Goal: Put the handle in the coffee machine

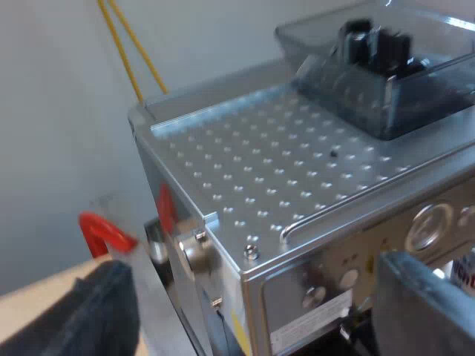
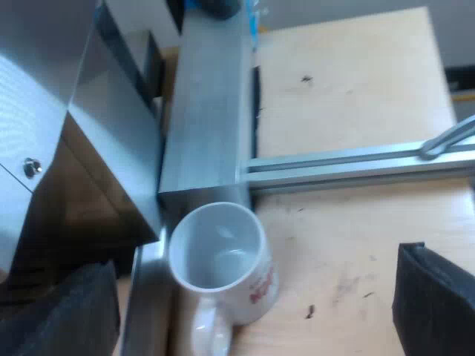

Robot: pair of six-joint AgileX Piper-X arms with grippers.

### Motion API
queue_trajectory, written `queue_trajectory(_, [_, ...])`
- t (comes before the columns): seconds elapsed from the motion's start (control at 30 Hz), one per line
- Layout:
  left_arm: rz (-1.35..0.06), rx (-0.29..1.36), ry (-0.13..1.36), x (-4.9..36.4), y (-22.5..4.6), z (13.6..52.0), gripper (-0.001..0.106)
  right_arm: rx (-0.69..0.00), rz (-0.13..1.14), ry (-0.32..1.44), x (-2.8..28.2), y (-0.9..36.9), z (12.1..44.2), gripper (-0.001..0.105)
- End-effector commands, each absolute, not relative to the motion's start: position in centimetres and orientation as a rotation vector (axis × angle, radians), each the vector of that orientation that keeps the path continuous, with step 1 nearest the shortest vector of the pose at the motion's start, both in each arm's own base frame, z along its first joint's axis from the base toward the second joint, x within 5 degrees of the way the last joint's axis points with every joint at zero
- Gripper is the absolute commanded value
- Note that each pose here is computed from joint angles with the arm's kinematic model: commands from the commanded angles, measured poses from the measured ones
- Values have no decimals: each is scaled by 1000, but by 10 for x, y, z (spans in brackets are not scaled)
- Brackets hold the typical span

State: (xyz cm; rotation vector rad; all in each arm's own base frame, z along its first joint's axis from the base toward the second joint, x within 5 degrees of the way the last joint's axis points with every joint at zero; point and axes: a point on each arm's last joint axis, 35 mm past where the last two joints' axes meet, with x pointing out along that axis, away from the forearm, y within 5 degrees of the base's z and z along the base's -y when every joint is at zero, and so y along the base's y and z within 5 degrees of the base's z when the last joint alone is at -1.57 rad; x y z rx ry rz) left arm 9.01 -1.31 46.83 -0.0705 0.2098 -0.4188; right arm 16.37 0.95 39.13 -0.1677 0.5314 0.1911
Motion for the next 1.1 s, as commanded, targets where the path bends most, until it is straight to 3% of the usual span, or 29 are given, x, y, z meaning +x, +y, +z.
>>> queue_trajectory(0.03, [-398, -51, 150, 58, -13, 474, 58, -204, 194, 470, 138, 7, 404, 76])
queue_trajectory(0.4, [-354, -10, 103, -24, -14, 449, 58, -282, 179, 273, 52, 5, 422, 76])
queue_trajectory(0.47, [-356, 52, 67, -42, -14, 438, 58, -288, 163, 191, 25, 4, 425, 76])
queue_trajectory(0.67, [-360, 70, 119, -64, -14, 397, 58, -293, 148, 86, -10, 4, 417, 76])
queue_trajectory(0.83, [-377, 125, 256, -54, -14, 374, 58, -296, 140, 36, -30, 3, 394, 76])
queue_trajectory(1.1, [-394, 137, 393, -37, -14, 346, 58, -303, 202, 137, -12, 5, 363, 76])
